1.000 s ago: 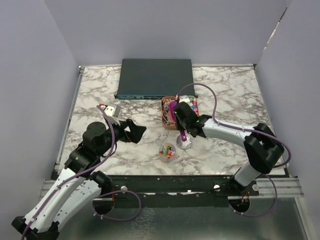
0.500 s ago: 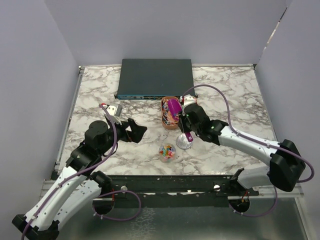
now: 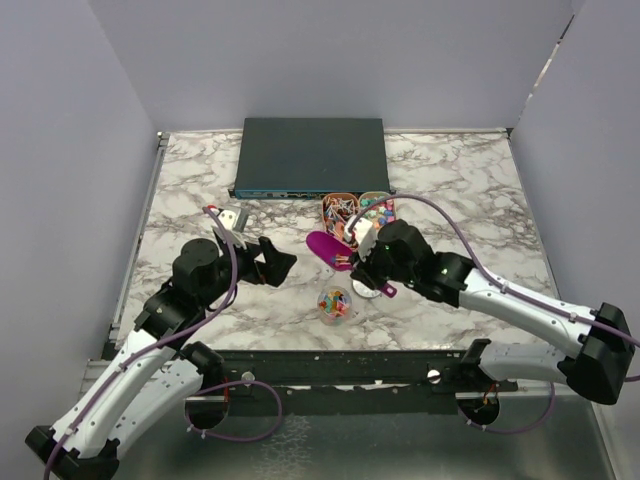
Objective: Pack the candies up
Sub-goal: Adjust the spatula, then place the fake candies in the packing bottle.
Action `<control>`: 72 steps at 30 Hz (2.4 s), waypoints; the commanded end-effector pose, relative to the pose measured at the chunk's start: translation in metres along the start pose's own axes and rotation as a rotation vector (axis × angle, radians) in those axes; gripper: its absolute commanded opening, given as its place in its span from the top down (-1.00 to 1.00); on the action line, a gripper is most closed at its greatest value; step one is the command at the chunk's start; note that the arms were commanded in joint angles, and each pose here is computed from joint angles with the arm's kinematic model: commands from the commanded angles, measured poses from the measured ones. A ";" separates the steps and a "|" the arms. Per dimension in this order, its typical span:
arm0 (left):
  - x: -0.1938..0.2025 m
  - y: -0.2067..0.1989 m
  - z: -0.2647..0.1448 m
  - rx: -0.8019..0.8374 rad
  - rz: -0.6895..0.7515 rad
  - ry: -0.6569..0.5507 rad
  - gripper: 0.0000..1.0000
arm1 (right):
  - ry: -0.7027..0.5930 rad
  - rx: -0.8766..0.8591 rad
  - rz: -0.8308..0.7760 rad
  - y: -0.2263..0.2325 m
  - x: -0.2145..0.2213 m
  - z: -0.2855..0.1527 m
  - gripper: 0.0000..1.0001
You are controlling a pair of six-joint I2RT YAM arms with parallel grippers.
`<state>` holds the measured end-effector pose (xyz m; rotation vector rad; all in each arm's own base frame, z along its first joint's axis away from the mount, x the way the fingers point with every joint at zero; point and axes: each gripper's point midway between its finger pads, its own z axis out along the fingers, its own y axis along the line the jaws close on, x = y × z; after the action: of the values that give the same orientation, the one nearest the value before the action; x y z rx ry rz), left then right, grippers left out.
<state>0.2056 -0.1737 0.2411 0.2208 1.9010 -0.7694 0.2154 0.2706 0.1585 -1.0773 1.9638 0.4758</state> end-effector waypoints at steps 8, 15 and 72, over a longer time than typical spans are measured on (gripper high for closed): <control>0.005 -0.004 0.006 0.035 0.012 0.034 -0.98 | -0.106 -0.220 -0.375 0.040 -0.026 -0.033 0.99; 0.006 -0.005 0.008 0.041 0.010 0.044 -0.98 | -0.155 -0.240 -0.426 0.043 -0.044 -0.047 0.99; -0.003 0.002 0.002 0.007 0.007 -0.002 -0.98 | 0.301 -0.240 -0.500 0.020 0.059 -0.090 0.99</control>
<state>0.2084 -0.1785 0.2417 0.2355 1.9021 -0.8004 0.1306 0.2055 0.1563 -1.7988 1.7959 0.4009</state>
